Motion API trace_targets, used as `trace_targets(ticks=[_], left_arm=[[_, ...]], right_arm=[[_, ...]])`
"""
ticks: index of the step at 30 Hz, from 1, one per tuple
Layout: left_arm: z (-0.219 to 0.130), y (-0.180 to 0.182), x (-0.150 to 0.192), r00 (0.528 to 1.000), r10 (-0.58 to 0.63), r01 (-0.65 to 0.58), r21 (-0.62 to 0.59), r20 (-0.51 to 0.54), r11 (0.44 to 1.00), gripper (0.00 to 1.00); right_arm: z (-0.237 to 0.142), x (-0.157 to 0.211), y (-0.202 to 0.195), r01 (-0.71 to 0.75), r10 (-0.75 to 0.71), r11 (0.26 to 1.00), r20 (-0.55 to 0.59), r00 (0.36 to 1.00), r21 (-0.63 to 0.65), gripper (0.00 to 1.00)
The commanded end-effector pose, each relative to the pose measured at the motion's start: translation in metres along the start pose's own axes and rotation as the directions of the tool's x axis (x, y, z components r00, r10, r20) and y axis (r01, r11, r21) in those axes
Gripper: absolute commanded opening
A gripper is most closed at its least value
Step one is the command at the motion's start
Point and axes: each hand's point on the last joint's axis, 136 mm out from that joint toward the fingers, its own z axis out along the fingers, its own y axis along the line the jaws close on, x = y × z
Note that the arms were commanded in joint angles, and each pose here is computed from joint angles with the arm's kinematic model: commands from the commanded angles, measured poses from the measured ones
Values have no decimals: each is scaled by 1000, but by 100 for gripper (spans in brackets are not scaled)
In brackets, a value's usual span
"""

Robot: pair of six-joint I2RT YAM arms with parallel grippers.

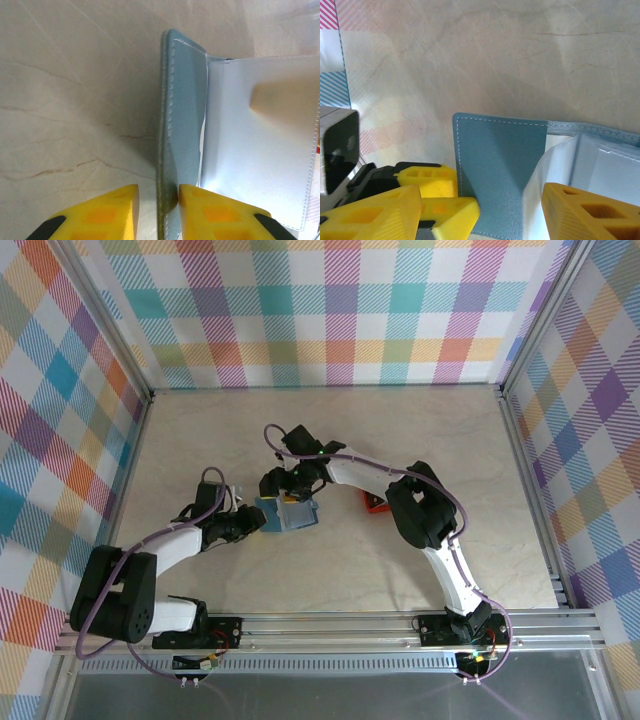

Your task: Put the credit cards into the card holder

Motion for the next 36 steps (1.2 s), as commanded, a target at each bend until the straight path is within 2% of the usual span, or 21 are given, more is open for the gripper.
trace_targets(ticks=[1,5,11,24,28,36], left_arm=[[-17,-2,-4,1000,1,-1,-38,21,999,29],[-33,4,1,999,-30,33,-84,29,996,31],[-48,5,13,997,-71,74,-81,35,994,32],[-49,8,19,995,-86,89,-55,51,994,31],[-49,8,19,996,-80,83,-60,50,995,31],[-50,-4,10,997,-45,46,-25,66,999,31]], right_arm=[[7,4,9,-4,3,999,-27,1000,-32,64],[15,6,10,-15,13,999,-42,999,-48,64],[32,5,11,-21,17,997,-59,998,-73,65],[53,10,-7,-57,51,996,-75,996,-74,65],[47,11,-4,-47,43,996,-64,997,-76,65],[12,-7,30,24,-23,994,15,1000,-107,66]])
